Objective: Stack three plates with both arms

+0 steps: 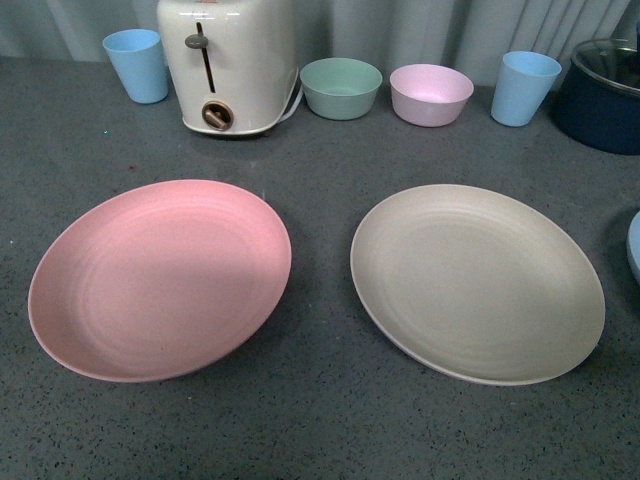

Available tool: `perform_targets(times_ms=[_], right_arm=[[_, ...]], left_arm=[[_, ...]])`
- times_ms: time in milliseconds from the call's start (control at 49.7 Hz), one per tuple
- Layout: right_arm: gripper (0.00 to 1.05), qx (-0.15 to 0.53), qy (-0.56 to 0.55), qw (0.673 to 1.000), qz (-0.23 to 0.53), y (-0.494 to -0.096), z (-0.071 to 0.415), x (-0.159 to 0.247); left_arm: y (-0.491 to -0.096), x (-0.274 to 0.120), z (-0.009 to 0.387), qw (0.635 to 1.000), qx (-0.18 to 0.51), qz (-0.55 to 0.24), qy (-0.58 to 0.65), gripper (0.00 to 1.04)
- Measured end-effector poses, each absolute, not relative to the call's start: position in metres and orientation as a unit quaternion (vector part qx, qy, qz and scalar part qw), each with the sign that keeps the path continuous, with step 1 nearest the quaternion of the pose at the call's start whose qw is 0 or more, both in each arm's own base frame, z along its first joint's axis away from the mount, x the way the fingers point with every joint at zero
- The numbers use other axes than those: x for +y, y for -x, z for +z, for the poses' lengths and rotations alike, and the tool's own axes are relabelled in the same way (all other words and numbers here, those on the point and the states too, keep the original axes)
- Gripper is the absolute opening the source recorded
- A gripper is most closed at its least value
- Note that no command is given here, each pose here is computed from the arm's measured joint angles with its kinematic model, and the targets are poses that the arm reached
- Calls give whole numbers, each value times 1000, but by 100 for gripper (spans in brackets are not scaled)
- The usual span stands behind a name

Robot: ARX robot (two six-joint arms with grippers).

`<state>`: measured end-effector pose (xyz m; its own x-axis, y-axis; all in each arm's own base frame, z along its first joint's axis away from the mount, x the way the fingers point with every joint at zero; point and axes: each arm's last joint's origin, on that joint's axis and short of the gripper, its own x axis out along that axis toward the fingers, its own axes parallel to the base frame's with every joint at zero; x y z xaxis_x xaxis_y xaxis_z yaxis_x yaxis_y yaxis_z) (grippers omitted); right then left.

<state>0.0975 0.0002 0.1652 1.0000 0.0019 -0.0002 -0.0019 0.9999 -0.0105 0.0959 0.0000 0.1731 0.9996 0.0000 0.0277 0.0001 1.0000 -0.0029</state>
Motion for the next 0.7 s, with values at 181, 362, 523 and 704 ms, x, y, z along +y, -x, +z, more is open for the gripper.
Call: perform_targets(times_ms=[181,362,523,704], right_arm=[[97,0,5,1000,1,-98,165,0],[97,0,5,1000,1,-98,165,0],[97,0,5,1000,1,-98,165,0],[97,0,5,1000,1,-98,165,0]], left_arm=[[-96,0,173,1000,-14,0,1,98],[-96,0,173,1000,-14,0,2,98],[-96,0,173,1000,-14,0,2,98],[-96,0,173,1000,-14,0,1,98]])
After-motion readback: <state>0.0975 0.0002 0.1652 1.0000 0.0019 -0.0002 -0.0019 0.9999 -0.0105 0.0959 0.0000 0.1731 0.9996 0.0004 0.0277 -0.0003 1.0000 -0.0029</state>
